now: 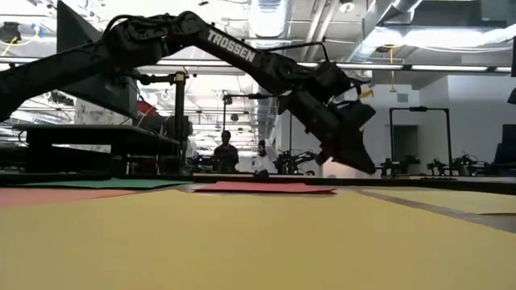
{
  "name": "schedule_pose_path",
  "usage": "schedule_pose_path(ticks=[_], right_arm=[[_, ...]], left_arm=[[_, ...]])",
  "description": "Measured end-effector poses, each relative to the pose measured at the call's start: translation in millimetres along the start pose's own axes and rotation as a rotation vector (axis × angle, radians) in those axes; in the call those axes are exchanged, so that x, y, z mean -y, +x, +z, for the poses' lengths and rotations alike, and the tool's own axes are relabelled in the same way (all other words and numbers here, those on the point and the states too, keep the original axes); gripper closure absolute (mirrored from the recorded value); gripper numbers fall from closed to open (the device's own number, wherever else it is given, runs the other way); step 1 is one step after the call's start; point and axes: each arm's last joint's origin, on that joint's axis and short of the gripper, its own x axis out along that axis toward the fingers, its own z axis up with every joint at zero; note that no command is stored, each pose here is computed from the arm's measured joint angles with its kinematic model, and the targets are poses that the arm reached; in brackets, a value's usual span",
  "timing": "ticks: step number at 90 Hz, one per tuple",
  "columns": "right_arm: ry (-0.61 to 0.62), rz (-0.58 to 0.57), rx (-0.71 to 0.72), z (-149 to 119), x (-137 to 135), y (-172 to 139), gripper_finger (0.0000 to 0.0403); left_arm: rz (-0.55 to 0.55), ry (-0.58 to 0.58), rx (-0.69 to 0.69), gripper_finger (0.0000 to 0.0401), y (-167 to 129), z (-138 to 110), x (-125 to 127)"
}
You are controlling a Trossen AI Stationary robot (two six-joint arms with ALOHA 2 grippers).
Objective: Organize paper
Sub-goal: Stack the yellow paper on top of the yellow paper
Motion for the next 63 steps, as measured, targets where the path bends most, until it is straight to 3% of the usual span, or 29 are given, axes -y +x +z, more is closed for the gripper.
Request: schedule_pose_path(ticks=[22, 37, 63], right_arm=[[-0.003, -0.018, -0.014, 0, 2, 2, 0.0156], [0.005, 0.000, -0.022, 2, 2, 3, 0.0156], [-0.001, 0.004, -0.022, 2, 1, 3, 0.0156]], left_arm=[[-0.018, 0.032, 0.020, 0.0401, 11, -2, 17], [-0.024, -0.010, 0.003, 0.0401, 26, -13, 20], [-0.082, -0.063, -0.150, 0.0401, 43, -37, 44]])
